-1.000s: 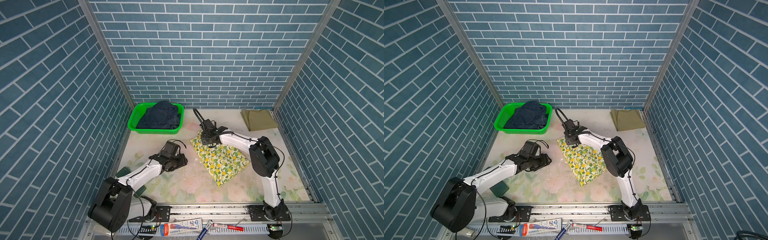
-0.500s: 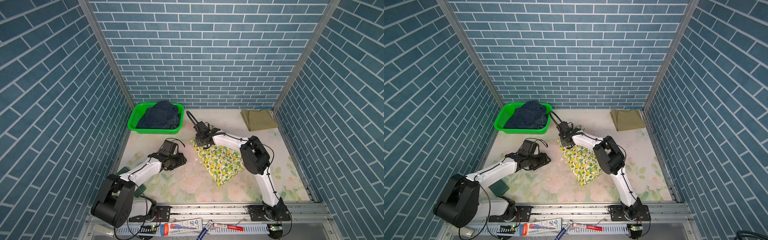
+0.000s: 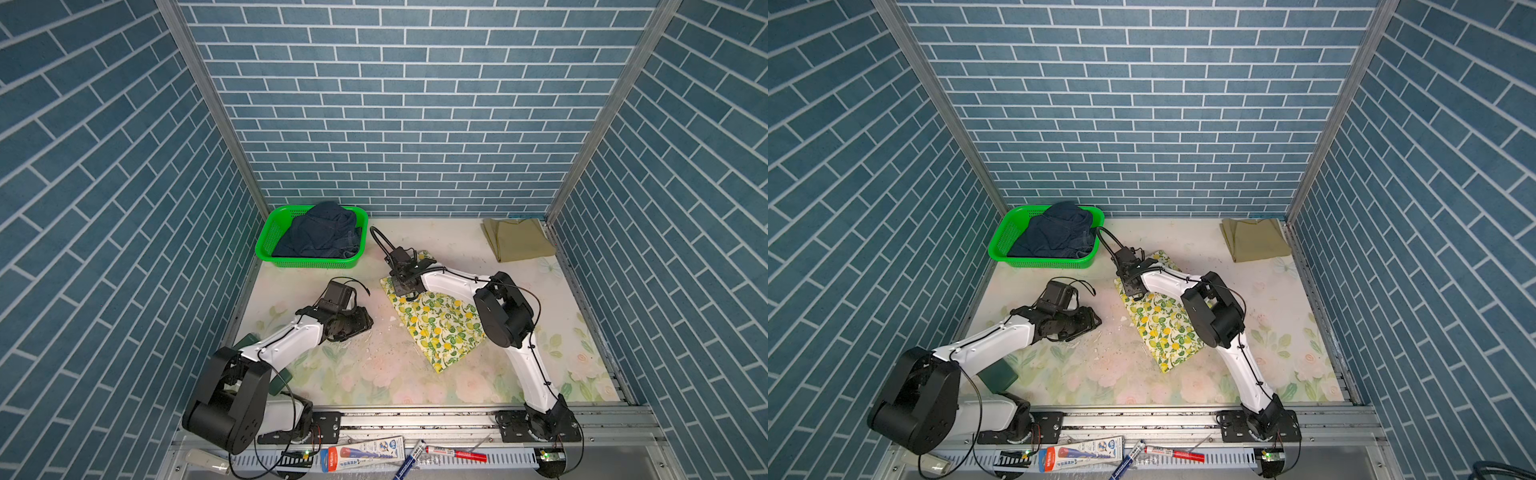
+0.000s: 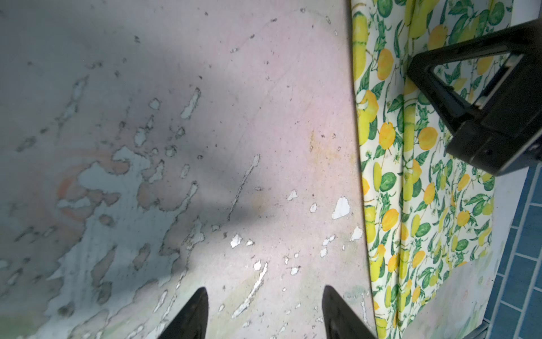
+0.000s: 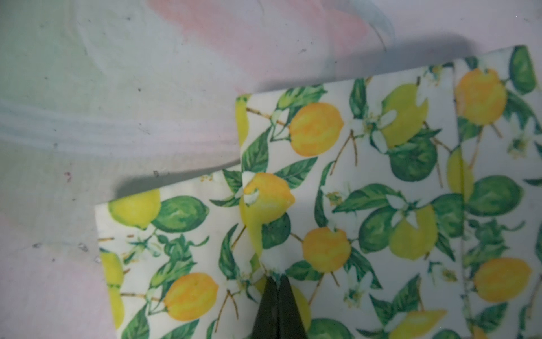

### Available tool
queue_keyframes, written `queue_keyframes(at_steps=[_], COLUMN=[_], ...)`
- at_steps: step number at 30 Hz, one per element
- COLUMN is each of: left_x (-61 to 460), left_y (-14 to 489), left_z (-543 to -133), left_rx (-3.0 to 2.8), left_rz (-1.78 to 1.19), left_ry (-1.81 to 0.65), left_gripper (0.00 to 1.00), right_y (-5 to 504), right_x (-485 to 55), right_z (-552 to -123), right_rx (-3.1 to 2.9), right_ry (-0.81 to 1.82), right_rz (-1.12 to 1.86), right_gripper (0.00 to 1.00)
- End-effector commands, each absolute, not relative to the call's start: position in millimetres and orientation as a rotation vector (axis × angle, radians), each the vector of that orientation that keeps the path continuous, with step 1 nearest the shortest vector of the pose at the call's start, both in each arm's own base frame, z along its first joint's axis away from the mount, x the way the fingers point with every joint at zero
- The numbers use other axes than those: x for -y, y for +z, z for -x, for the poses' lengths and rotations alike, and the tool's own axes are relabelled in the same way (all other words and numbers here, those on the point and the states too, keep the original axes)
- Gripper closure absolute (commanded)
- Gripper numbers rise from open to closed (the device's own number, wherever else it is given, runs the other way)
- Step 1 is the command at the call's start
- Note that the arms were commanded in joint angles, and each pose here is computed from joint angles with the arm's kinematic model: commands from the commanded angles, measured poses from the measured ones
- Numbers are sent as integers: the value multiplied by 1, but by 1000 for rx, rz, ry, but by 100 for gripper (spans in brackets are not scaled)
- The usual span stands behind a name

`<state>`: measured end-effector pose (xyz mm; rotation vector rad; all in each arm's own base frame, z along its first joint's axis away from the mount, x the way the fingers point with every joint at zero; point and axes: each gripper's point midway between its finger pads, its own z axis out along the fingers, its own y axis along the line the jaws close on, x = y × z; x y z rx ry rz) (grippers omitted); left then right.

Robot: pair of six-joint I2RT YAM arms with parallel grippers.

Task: Fold and stack skirts
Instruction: Smooth out the skirt at the center of the table.

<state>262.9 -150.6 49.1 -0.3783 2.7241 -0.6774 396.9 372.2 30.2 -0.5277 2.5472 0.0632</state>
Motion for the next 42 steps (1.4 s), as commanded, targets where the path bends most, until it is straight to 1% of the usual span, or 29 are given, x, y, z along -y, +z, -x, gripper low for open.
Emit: queue_keyframes(at_steps=[1, 5, 6, 9, 18, 25, 33, 42], left_x=[145, 145, 146, 146, 147, 147, 147, 146], left_y=[48, 48, 48, 46, 43, 43, 40, 41], left_z=[-258, -259, -260, -261, -262, -261, -259, -257], left_rx=[-2730, -2728, -2727, -2724, -2721, -2716, -2718, -2715], left_rz=[375, 378, 378, 378, 381, 378, 378, 384], left_ry=[-658, -656, -658, -664, -667, -671, -681, -679], left_gripper=[38, 38, 38, 38, 38, 38, 38, 38], right_y=[48, 65, 83, 97, 120, 118, 100, 84], right_x=[-373, -372, -373, -370, -367, -375, -375, -391], right_z=[-400, -396, -395, -388, -364, -339, -320, -315], right_rx=[-2520, -2508, -2486, -2482, -2503, -2537, -2582, -2616], right_ry=[56, 96, 128, 162, 237, 300, 310, 318], right_rz=[526, 528, 518, 514, 502, 572, 626, 620], right_gripper=[100, 100, 100, 100, 100, 100, 100, 100])
